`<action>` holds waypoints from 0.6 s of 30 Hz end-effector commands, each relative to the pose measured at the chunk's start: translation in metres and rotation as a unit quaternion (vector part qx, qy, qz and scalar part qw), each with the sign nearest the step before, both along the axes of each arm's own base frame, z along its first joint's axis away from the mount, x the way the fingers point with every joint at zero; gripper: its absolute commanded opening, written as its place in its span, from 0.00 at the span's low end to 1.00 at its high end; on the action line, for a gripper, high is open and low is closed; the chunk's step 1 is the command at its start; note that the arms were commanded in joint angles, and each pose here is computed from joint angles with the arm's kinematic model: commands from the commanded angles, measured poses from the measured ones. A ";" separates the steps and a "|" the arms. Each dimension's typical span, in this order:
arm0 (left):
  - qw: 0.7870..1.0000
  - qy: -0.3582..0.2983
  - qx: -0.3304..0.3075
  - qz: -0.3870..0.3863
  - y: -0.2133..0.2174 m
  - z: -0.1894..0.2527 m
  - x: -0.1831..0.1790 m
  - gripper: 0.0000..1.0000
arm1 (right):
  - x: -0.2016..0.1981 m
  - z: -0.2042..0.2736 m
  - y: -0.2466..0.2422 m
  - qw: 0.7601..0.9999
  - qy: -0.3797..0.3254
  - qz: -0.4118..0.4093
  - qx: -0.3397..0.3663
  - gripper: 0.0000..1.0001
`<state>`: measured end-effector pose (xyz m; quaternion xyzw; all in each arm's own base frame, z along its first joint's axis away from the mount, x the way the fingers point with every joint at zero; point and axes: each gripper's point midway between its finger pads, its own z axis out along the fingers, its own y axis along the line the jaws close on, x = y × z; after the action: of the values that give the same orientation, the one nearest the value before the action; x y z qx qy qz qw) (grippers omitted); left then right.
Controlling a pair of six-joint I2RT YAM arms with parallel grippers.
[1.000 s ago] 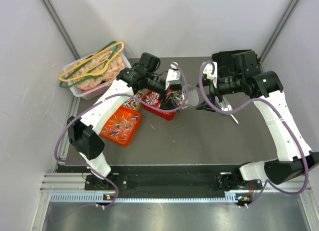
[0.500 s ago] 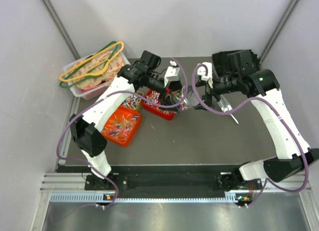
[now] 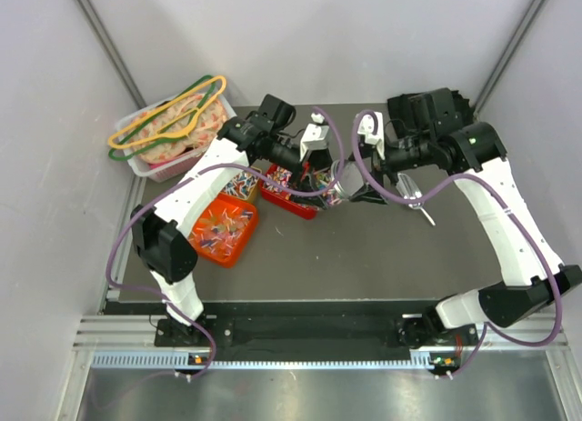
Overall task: Pack the candies
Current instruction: Screw the bottle lid onto the packing bottle.
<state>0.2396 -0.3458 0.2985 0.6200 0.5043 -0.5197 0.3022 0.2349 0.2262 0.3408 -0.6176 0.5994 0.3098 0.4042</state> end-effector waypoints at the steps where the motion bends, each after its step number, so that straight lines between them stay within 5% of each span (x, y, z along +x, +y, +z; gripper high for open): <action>1: 0.999 -0.015 -0.030 -0.023 -0.002 0.020 -0.009 0.30 | 0.001 0.025 0.013 0.999 -0.039 0.020 0.031 0.99; 6: 0.999 -0.011 -0.028 -0.023 -0.002 0.019 -0.009 0.29 | 0.004 0.024 0.015 0.999 -0.031 0.011 0.033 0.97; 10: 0.999 -0.018 -0.027 -0.020 -0.002 0.019 -0.007 0.29 | 0.005 0.025 0.017 0.999 -0.024 0.005 0.038 0.81; 18: 0.998 -0.066 -0.017 0.010 -0.004 0.020 0.010 0.28 | 0.016 0.022 0.019 0.998 0.013 -0.045 0.047 0.73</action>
<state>0.2431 -0.3453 0.2952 0.6239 0.5092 -0.5086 0.3048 0.2364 0.2339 0.3427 -0.5909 0.6221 0.3227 0.3996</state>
